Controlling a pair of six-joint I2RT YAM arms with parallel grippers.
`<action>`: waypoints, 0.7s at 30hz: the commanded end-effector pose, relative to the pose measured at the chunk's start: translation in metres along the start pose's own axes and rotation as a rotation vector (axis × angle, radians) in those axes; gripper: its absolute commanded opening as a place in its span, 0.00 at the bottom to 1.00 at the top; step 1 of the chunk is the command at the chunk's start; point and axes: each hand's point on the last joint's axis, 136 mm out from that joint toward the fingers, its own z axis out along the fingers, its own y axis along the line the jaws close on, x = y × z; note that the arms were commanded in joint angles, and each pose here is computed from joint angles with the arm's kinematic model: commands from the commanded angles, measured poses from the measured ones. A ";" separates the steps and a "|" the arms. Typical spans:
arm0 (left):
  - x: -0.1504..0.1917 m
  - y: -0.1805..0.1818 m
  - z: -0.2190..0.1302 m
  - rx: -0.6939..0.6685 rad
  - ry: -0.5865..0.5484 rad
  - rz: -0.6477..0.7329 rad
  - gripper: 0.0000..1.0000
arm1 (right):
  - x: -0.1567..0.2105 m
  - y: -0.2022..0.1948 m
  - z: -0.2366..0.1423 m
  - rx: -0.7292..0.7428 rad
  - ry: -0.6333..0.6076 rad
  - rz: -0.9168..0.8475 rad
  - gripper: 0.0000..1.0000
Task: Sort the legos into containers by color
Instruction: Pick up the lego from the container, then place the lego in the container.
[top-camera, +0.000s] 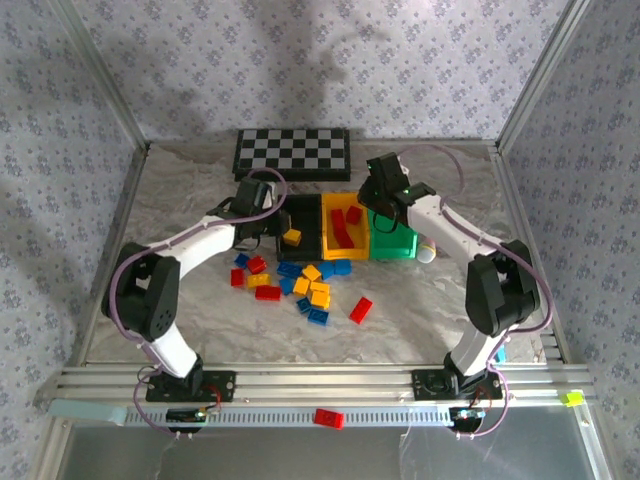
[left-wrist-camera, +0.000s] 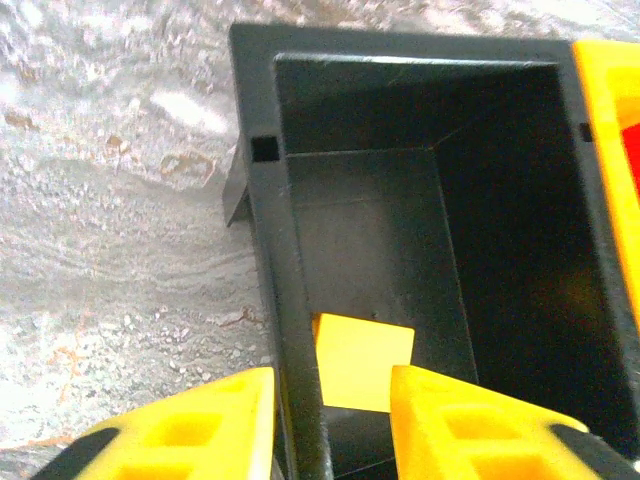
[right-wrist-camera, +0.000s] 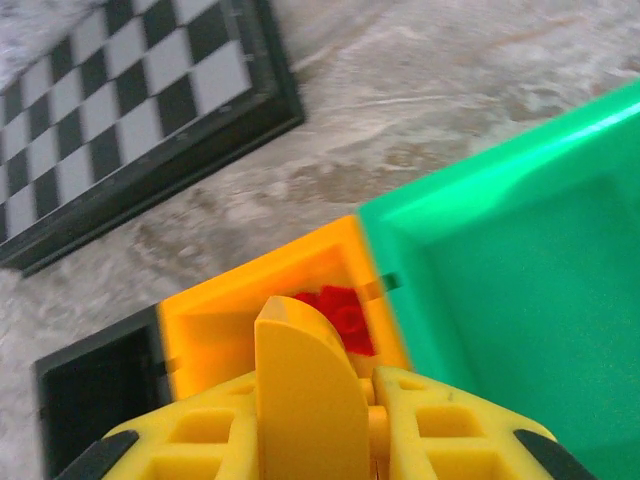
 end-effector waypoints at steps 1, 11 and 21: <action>-0.025 -0.009 -0.027 -0.001 -0.086 0.010 0.42 | 0.010 0.042 -0.021 -0.090 0.032 -0.150 0.24; -0.024 0.022 -0.067 -0.043 -0.165 -0.101 0.48 | 0.085 0.101 0.020 -0.145 0.162 -0.341 0.25; 0.037 0.063 -0.092 -0.104 -0.135 -0.142 0.52 | 0.104 0.121 0.040 -0.105 0.188 -0.472 0.52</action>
